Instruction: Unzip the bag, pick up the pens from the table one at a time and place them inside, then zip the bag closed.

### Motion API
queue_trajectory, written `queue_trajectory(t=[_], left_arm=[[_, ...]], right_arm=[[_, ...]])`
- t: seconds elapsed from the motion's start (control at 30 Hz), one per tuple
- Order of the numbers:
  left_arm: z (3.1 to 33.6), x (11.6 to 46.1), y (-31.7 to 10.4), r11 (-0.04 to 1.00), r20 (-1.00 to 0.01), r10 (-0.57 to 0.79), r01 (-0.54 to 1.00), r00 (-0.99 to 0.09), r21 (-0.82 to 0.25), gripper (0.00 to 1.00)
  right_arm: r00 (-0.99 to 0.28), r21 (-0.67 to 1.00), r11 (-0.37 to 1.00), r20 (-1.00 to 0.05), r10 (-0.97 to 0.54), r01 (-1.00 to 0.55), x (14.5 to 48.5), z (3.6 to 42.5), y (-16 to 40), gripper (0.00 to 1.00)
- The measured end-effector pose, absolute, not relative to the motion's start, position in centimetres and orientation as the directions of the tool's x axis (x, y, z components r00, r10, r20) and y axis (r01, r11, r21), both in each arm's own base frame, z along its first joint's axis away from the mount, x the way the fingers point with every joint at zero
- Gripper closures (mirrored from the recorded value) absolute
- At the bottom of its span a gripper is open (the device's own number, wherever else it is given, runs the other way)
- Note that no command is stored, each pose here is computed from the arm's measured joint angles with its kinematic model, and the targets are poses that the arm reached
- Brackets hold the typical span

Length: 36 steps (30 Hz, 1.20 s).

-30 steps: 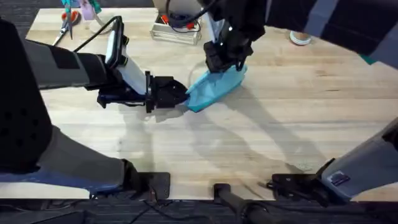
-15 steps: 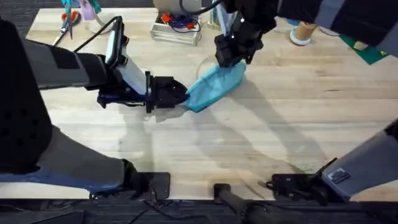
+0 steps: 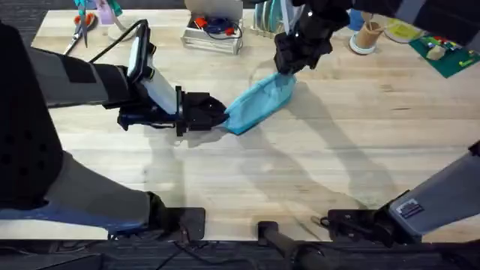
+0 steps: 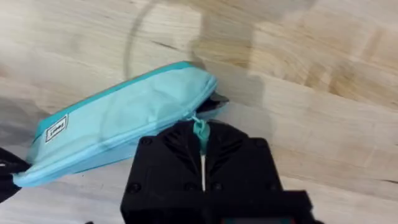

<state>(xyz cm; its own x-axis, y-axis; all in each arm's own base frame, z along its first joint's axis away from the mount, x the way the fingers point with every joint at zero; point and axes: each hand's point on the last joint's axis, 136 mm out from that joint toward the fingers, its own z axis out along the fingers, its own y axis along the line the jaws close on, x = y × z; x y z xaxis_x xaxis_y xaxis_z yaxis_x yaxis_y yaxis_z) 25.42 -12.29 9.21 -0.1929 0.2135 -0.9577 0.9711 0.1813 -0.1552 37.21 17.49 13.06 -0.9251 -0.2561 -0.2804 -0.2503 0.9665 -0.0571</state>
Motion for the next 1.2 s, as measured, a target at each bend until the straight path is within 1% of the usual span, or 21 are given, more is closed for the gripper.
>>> queue_trajectory(t=[0.33, 0.73, 1.07, 1.2], left_arm=[[9.2, 25.4, -12.3, 0.180, -0.958, 0.213, 0.972, -0.191, -0.154, 0.959], [9.3, 25.4, -12.4, 0.177, -0.960, 0.209, 0.973, -0.187, -0.151, 0.959], [9.5, 25.5, -12.6, 0.171, -0.963, 0.201, 0.975, -0.178, -0.144, 0.959], [9.4, 25.4, -12.4, 0.178, -0.960, 0.199, 0.971, -0.194, -0.159, 0.959]], right_arm=[[-0.937, -0.036, 0.976, -0.275, -0.217, -0.215, 37.8, 13.0, 16.1, 0.970], [-0.939, -0.017, 0.975, -0.265, -0.219, -0.222, 38.1, 12.9, 15.2, 0.969], [-0.956, 0.026, 0.985, -0.250, -0.156, -0.168, 38.6, 12.9, 13.2, 0.969], [-0.955, -0.023, 0.994, -0.274, -0.112, -0.109, 39.8, 13.0, 10.6, 0.970]])
